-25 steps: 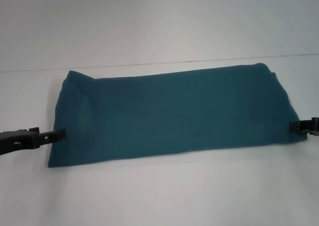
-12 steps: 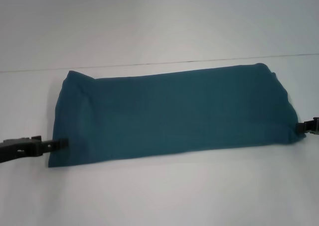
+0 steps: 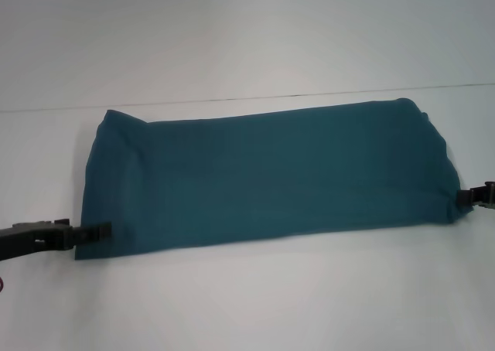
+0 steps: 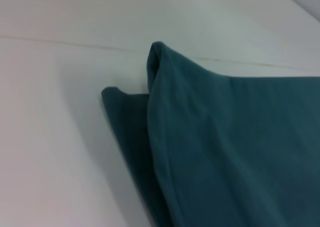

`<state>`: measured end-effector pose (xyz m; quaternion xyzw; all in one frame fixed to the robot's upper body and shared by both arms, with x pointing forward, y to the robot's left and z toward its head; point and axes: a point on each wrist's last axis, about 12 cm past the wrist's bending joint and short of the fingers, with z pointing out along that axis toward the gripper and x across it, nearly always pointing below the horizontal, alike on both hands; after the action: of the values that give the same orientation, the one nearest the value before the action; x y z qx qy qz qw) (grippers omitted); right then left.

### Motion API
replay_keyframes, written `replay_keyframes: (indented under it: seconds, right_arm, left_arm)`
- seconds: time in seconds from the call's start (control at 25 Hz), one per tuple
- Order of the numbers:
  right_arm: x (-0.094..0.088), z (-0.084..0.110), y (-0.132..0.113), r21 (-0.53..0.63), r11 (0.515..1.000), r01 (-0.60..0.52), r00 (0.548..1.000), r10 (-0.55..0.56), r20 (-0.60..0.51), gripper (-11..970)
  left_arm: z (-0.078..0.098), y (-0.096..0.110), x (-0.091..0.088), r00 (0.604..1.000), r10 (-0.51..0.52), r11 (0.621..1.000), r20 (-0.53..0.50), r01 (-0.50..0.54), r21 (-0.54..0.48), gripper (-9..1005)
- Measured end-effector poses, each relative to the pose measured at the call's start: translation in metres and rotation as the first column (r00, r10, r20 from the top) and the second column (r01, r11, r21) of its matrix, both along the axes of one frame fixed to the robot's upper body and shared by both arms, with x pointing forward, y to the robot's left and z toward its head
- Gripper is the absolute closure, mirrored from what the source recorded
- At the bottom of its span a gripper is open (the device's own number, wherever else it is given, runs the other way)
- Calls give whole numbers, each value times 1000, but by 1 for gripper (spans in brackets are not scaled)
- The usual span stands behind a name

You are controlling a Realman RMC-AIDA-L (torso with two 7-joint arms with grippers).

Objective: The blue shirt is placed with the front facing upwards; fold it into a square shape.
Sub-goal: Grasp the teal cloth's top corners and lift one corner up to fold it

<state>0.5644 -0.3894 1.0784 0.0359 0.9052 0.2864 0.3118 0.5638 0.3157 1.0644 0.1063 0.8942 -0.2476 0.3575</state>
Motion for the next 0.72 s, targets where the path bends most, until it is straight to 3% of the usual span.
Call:
replay_keyframes:
  seconds: [0.72]
  right_arm:
    - [-1,-1,0,0,1000,1,1000,-1,-1,943]
  left_arm:
    - [-3,-11,-1,998,-62,998,-30,63,11,82]
